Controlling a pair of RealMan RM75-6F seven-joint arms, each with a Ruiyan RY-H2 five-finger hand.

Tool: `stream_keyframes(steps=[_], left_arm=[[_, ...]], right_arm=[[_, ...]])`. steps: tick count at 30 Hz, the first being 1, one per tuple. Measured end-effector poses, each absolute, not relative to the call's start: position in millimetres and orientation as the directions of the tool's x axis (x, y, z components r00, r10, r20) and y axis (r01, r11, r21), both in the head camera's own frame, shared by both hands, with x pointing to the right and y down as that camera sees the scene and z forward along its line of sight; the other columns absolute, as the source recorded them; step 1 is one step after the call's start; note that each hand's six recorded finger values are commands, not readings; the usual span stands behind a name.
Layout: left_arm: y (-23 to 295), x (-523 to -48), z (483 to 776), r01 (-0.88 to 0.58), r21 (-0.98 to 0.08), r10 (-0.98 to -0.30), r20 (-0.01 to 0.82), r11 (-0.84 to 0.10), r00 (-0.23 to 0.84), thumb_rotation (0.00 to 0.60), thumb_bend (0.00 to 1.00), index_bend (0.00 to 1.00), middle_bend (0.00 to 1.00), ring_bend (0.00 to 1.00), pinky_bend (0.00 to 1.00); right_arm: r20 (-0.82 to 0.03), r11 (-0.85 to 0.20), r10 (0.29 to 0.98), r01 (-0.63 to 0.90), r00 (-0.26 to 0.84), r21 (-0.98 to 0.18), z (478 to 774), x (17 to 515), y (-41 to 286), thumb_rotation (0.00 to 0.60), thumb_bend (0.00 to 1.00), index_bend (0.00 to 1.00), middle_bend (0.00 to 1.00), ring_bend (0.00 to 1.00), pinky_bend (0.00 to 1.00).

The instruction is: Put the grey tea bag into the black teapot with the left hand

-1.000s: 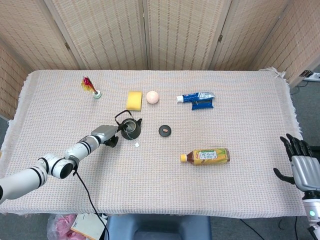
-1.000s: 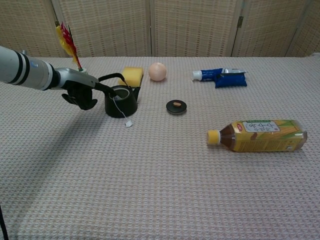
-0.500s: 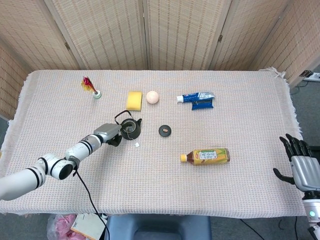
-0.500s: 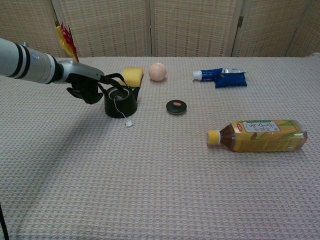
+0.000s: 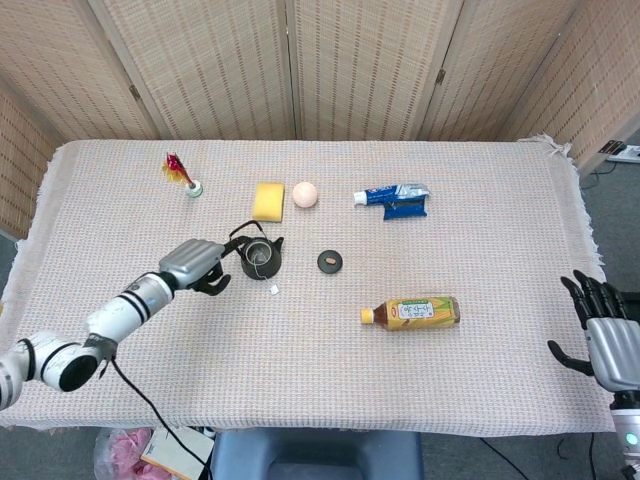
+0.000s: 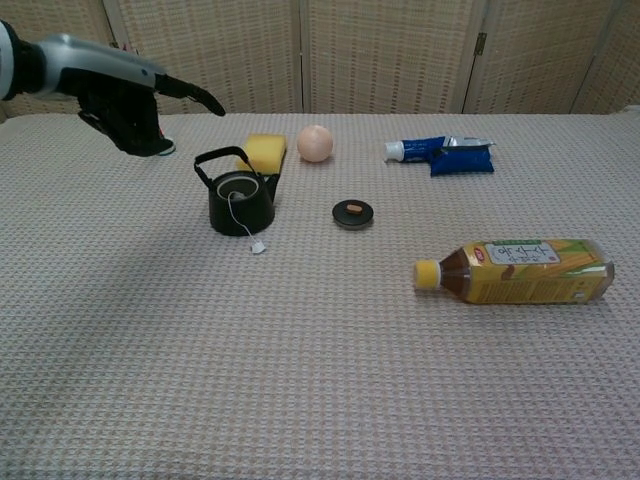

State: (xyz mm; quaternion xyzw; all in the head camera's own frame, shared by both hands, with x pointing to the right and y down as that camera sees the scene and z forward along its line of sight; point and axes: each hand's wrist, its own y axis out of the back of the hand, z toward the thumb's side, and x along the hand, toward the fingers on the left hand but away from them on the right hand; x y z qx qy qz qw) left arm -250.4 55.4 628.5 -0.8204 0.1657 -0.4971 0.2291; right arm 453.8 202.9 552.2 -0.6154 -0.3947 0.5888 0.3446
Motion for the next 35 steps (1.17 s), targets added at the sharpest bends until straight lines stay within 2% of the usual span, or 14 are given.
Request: stream_keyframes(steps=[3, 9, 11, 13, 14, 16, 20, 23, 28, 35], left_arm=[[58.4, -274.7, 608.2, -0.085, -0.589, -0.562, 0.706, -0.804, 0.43, 0.6, 0.46, 0.0, 0.93, 0.69, 0.9], [76.7, -319.4, 573.2, -0.165, -0.714, -0.707, 0.582, -0.681, 0.401, 0.6, 0.39, 0.0, 0.54, 0.37, 0.66], [89.7, -340.0, 562.4, -0.193, -0.751, -0.756, 0.539, -0.631, 0.372, 0.6, 0.36, 0.0, 0.41, 0.25, 0.54], [106.4, -360.6, 555.6, -0.214, -0.773, -0.789, 0.517, -0.597, 0.333, 0.6, 0.32, 0.0, 0.19, 0.06, 0.35], [122.6, -378.1, 551.6, -0.227, -0.788, -0.811, 0.506, -0.573, 0.294, 0.6, 0.29, 0.0, 0.1, 0.02, 0.31], [138.7, -394.3, 548.9, -0.237, -0.802, -0.832, 0.494, -0.548, 0.252, 0.6, 0.26, 0.0, 0.01, 0.0, 0.25], [177.3, -430.2, 552.1, -0.261, -0.844, -0.883, 0.447, -0.469, 0.142, 0.6, 0.23, 0.0, 0.0, 0.0, 0.18], [196.8, -448.2, 561.1, -0.25, -0.867, -0.902, 0.42, -0.432, 0.101, 0.6, 0.2, 0.0, 0.0, 0.0, 0.16], [228.6, -467.4, 575.2, -0.218, -0.861, -0.888, 0.454, -0.459, 0.077, 0.6, 0.19, 0.0, 0.0, 0.0, 0.16], [236.9, -466.3, 580.3, -0.142, -0.854, -0.865, 0.498, -0.5, 0.052, 0.6, 0.19, 0.0, 0.0, 0.0, 0.14]], right_arm=[[-0.454, -0.452, 0.891, 0.08, -0.004, -0.888, 552.0, 454.0, 203.7, 0.6, 0.18, 0.0, 0.0, 0.0, 0.0], [-0.47, -0.47, 0.882, 0.068, 0.008, -0.88, 556.6, 449.9, 204.7, 0.6, 0.18, 0.0, 0.0, 0.0, 0.0], [-0.475, -0.474, 0.88, 0.064, 0.011, -0.878, 557.7, 448.4, 205.4, 0.6, 0.18, 0.0, 0.0, 0.0, 0.0], [-0.479, -0.479, 0.878, 0.066, 0.011, -0.875, 558.0, 447.2, 206.6, 0.6, 0.18, 0.0, 0.0, 0.0, 0.0], [-0.479, -0.479, 0.878, 0.065, 0.01, -0.875, 557.8, 447.1, 206.9, 0.6, 0.19, 0.0, 0.0, 0.0, 0.0], [-0.478, -0.478, 0.878, 0.061, 0.01, -0.876, 557.6, 447.0, 207.0, 0.6, 0.19, 0.0, 0.0, 0.0, 0.0], [-0.473, -0.473, 0.881, 0.052, 0.003, -0.88, 557.9, 447.5, 206.4, 0.6, 0.19, 0.0, 0.0, 0.0, 0.0], [-0.467, -0.466, 0.884, 0.041, -0.005, -0.884, 558.1, 447.6, 205.7, 0.6, 0.19, 0.0, 0.0, 0.0, 0.0], [-0.458, -0.458, 0.889, 0.023, -0.002, -0.889, 559.3, 443.2, 205.1, 0.6, 0.19, 0.0, 0.0, 0.0, 0.0], [-0.446, -0.446, 0.895, 0.024, 0.015, -0.895, 555.1, 439.7, 208.6, 0.6, 0.19, 0.0, 0.0, 0.0, 0.0]])
